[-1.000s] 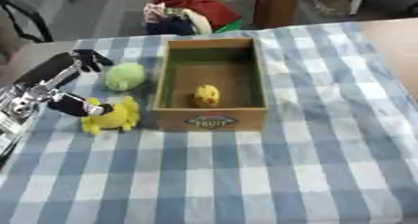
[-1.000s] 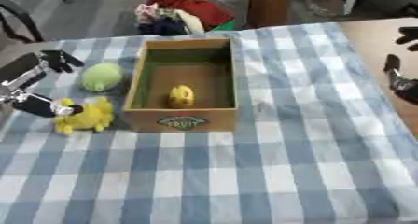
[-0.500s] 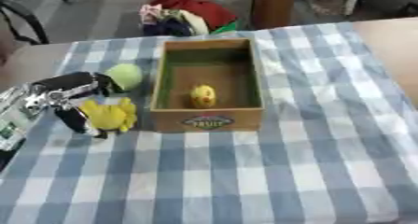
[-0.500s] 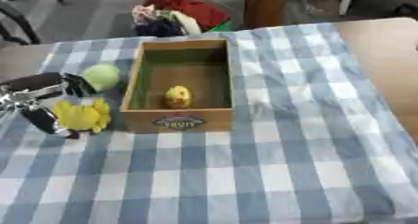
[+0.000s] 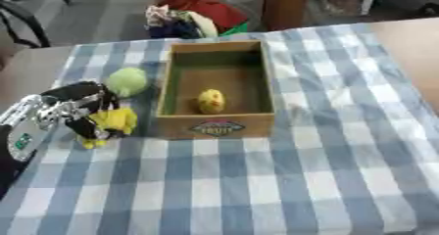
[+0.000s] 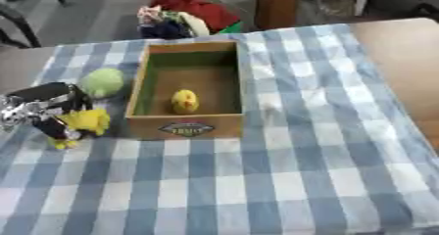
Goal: Pick up objects on the table and place them in the box.
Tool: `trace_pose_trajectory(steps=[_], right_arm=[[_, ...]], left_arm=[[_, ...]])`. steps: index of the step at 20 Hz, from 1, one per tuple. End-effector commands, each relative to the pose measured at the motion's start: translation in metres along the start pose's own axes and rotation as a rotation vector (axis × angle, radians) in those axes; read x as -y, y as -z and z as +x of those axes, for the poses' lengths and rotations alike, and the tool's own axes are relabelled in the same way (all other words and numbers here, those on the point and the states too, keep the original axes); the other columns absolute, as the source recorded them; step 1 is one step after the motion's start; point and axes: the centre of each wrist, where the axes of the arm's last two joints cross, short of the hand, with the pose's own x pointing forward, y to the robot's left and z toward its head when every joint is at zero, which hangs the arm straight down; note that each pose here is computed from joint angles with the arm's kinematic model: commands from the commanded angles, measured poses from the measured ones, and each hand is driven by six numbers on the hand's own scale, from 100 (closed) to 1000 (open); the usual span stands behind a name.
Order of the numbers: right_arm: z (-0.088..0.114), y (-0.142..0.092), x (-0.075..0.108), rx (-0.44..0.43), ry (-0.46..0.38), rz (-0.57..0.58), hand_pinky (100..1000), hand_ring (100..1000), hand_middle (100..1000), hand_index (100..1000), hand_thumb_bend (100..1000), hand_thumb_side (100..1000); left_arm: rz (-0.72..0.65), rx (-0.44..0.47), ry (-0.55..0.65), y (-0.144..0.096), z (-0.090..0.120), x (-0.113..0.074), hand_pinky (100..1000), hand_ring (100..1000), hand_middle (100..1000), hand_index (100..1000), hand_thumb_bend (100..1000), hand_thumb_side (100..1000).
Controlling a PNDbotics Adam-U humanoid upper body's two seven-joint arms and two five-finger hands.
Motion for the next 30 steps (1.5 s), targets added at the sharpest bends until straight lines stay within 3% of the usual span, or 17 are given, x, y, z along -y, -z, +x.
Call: trace_pose_trajectory(steps=[1, 6, 11, 21, 22, 23, 24, 25, 30], right_arm=[[0.014, 0.003, 0.015, 0.029, -0.039, -0.001, 659, 1000, 633, 842, 100, 324], [0.012, 0.004, 0.01, 0.028, -0.028, 0.02, 659, 1000, 634, 843, 100, 321], [0.016, 0.01, 0.005, 0.058, -0.02, 0.042, 660, 1000, 635, 842, 100, 321], [0.018, 0.011, 0.004, 0.068, -0.014, 0.047, 660, 1000, 635, 842, 100, 321], [0.019, 0.014, 0.002, 0.081, -0.01, 0.052, 665, 991, 642, 840, 100, 375], [0.023, 0.021, -0.004, 0.121, 0.002, 0.062, 665, 991, 642, 840, 100, 375], [0.029, 0.031, -0.011, 0.173, 0.013, 0.076, 666, 992, 641, 839, 100, 371], [0.036, 0.04, -0.015, 0.211, 0.027, 0.089, 666, 993, 641, 838, 100, 371], [0.043, 0.047, -0.017, 0.239, 0.059, 0.106, 667, 993, 641, 838, 100, 371]], left_arm=[[0.147, -0.003, -0.004, -0.006, 0.0, -0.033, 537, 316, 278, 479, 273, 100], [0.318, 0.073, -0.045, -0.006, 0.021, -0.077, 547, 332, 284, 481, 282, 100], [0.387, 0.137, -0.064, 0.005, 0.04, -0.093, 557, 343, 293, 487, 276, 100], [0.405, 0.158, -0.069, 0.012, 0.043, -0.093, 557, 343, 293, 487, 276, 100], [0.407, 0.173, -0.069, 0.013, 0.046, -0.094, 577, 398, 331, 517, 266, 100], [0.405, 0.214, -0.07, 0.017, 0.056, -0.097, 577, 398, 331, 517, 266, 100], [0.396, 0.261, -0.073, 0.023, 0.068, -0.098, 603, 479, 418, 582, 312, 100], [0.374, 0.304, -0.081, 0.03, 0.079, -0.097, 603, 479, 418, 582, 312, 100], [0.313, 0.404, -0.134, 0.064, 0.11, -0.071, 604, 478, 412, 578, 314, 100]])
